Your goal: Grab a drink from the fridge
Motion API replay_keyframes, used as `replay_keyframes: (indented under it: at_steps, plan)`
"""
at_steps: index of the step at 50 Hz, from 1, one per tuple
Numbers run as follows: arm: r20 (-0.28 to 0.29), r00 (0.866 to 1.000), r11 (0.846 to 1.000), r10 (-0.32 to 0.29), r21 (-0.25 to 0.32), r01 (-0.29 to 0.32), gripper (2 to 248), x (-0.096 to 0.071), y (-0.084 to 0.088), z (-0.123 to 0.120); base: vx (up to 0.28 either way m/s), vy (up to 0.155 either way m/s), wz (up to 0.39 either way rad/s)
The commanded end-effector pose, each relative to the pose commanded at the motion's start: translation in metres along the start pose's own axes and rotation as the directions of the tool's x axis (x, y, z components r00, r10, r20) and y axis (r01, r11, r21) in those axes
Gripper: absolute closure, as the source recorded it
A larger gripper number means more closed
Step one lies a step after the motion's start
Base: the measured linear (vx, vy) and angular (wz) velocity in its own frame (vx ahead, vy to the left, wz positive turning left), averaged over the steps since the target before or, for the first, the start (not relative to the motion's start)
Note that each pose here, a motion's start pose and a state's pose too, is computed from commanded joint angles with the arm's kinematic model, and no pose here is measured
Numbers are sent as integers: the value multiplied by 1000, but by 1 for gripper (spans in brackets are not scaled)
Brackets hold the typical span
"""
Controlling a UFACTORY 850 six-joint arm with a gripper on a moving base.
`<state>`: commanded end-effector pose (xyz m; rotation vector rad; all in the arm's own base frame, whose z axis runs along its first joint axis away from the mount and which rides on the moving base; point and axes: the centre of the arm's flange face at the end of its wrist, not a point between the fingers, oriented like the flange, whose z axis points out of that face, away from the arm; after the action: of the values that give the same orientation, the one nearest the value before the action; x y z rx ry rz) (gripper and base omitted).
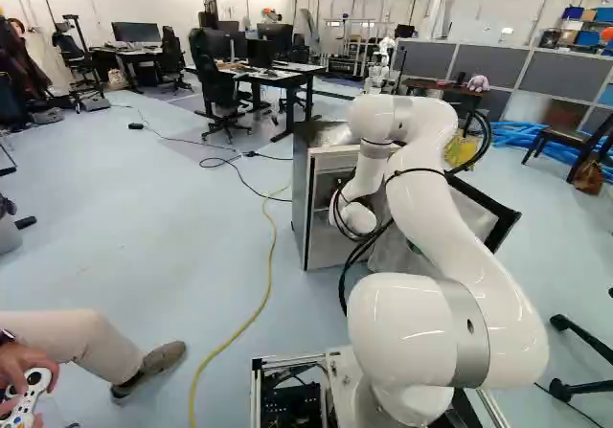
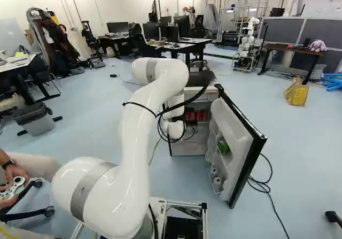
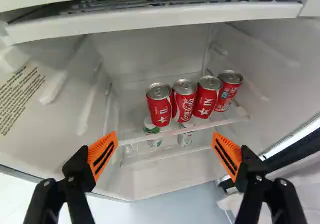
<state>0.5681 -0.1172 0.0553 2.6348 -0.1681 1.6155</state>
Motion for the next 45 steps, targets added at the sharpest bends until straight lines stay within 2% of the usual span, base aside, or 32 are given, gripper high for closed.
replay_keyframes:
  at_steps: [45]
  plan:
    - [-34, 998, 995, -46, 82, 49, 3, 3, 8, 21, 0, 0, 0]
